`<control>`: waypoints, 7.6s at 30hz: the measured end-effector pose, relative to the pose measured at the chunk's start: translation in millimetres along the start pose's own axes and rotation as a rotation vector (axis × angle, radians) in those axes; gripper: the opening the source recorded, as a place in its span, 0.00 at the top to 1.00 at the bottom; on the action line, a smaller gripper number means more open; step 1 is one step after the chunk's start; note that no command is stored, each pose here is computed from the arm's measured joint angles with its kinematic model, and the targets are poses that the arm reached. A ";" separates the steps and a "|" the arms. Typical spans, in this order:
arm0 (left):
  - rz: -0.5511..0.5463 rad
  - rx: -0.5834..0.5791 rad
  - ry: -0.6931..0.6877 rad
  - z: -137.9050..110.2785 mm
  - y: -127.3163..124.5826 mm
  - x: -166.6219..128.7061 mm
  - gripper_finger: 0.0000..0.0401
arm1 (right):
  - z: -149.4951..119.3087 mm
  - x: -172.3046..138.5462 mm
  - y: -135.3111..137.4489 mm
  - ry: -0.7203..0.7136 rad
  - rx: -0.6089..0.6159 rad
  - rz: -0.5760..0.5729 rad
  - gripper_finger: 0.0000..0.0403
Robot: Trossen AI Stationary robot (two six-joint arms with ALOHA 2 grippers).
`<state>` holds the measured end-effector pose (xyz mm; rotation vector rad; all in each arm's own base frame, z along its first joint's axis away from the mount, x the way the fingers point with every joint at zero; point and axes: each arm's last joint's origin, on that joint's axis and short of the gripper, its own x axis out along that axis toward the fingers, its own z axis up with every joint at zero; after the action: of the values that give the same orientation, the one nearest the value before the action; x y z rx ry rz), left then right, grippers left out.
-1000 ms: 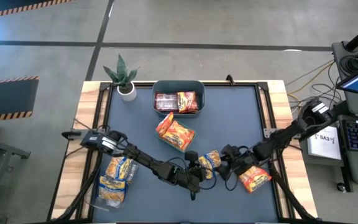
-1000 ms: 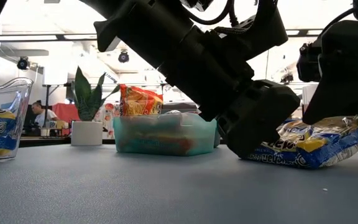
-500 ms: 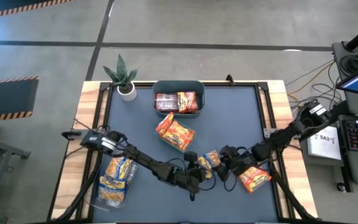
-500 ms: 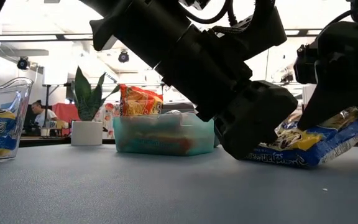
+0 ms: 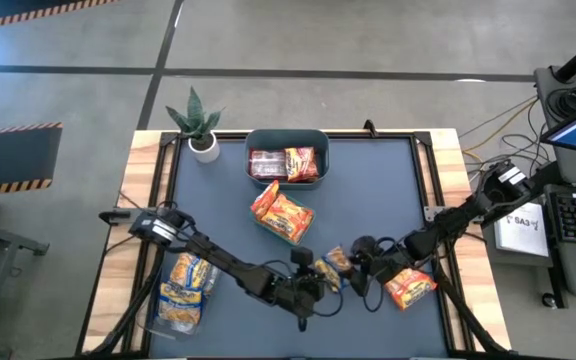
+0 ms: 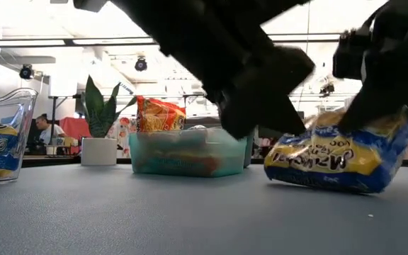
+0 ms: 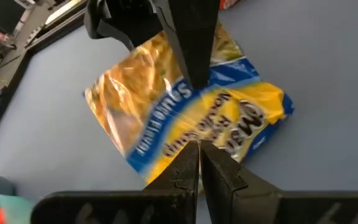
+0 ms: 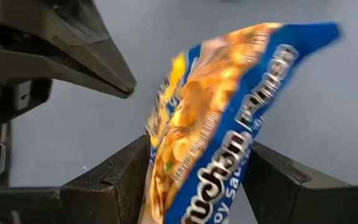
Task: Sort Maruchan noodles
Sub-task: Put the blue noodle pack into the transparent bin, then put the orange noodle pack into the green bin
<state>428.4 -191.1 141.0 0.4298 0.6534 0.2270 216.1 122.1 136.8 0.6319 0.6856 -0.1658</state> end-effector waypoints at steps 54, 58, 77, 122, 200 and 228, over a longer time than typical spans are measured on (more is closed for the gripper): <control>-0.182 -0.382 -0.384 -45.6 35.5 -42.8 0.37 | 7.9 31.5 63.5 0.003 -0.463 -0.016 0.47; -0.289 -0.381 -0.370 -46.9 32.9 -42.2 0.33 | 9.3 40.2 72.3 0.037 -0.495 -0.068 0.47; -0.384 -0.360 -0.295 -54.2 26.8 -41.0 0.37 | 17.8 46.4 108.9 0.093 -0.663 -0.105 0.47; -0.508 -0.322 -0.191 -23.0 96.9 -193.3 0.79 | 60.5 -67.6 104.9 -0.262 -0.644 -0.139 0.47; -0.204 -0.661 0.929 -128.3 201.2 -296.6 0.76 | 52.8 -54.4 101.6 -0.300 -0.655 -0.146 0.47; -0.214 -0.573 1.130 -127.5 142.7 -246.9 1.00 | 52.6 -54.0 101.6 -0.299 -0.647 -0.144 0.47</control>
<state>147.1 -107.1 247.8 -0.3838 1.6677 0.4387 237.8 169.2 252.2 -0.0646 0.4550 -0.1564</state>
